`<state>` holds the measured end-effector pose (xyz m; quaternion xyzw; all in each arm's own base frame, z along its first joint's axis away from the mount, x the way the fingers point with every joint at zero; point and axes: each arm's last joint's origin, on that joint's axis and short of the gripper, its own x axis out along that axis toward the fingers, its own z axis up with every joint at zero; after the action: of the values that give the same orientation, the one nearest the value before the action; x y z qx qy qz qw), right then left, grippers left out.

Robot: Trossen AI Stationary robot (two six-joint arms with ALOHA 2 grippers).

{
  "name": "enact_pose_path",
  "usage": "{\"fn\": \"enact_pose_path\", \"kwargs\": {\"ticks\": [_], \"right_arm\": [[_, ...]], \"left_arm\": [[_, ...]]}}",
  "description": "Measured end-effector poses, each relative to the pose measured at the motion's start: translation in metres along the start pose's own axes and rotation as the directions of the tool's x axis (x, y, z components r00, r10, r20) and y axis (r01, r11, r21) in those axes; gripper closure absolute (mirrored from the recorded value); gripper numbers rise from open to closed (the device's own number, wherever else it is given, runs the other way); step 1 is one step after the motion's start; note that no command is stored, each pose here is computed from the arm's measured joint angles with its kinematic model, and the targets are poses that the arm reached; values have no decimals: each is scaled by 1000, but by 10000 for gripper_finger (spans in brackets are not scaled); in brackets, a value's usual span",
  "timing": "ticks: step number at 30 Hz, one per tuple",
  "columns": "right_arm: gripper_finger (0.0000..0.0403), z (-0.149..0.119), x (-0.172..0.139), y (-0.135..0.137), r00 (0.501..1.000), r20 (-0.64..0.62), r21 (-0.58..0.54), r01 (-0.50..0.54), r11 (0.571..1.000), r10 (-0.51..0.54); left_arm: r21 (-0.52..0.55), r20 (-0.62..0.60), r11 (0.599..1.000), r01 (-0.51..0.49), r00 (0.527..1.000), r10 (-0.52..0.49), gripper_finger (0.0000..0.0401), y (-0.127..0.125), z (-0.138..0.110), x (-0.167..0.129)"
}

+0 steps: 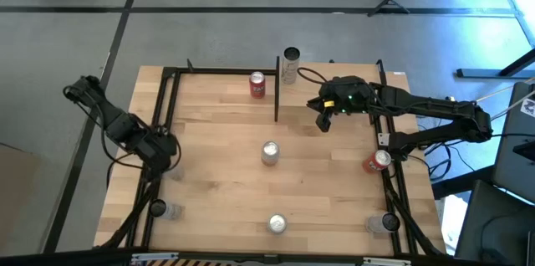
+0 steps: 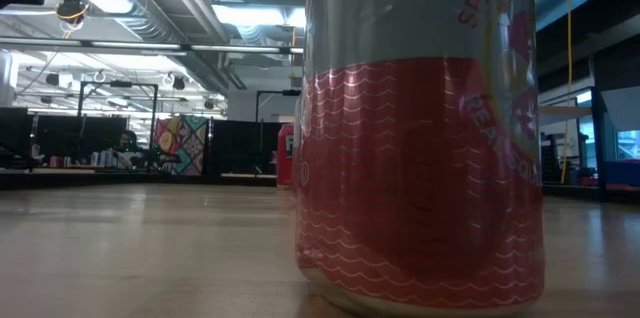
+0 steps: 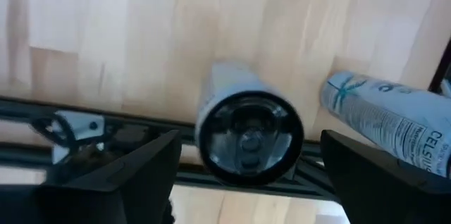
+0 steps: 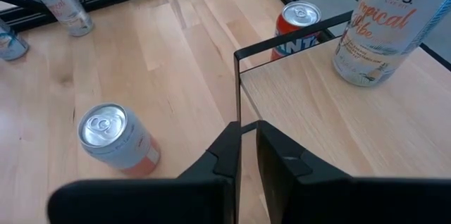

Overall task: Place canned beverage on shelf
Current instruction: Put the middle left black soda can onto the shelf

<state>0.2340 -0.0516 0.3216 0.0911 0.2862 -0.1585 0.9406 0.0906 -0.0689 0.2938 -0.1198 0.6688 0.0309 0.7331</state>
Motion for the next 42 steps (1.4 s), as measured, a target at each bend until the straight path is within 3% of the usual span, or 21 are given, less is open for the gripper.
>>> {"fn": "enact_pose_path", "kwargs": {"ticks": [16,19,24,26,32,42], "right_arm": [[366,0,0,1,1000,-3,6,-18,1000,18],[366,0,0,1,1000,-4,6,-19,1000,19],[366,0,0,0,1000,-7,0,-18,1000,18],[366,-1,-1,0,1000,-16,-3,-20,1000,20],[366,-9,-23,-2,997,-64,-36,-39,999,36],[366,-9,-64,-5,996,44,-104,-67,992,72]], "left_arm": [[29,-81,999,-36,996,38,77,-5,-1,35],[23,-102,998,-51,993,53,99,-5,0,39],[3,-120,999,-51,991,51,174,-6,7,42],[-13,-125,999,-46,991,44,179,-7,12,41],[-39,-37,999,2,999,-3,179,-18,43,1],[-40,174,999,34,984,-27,179,-24,147,-77]]}}
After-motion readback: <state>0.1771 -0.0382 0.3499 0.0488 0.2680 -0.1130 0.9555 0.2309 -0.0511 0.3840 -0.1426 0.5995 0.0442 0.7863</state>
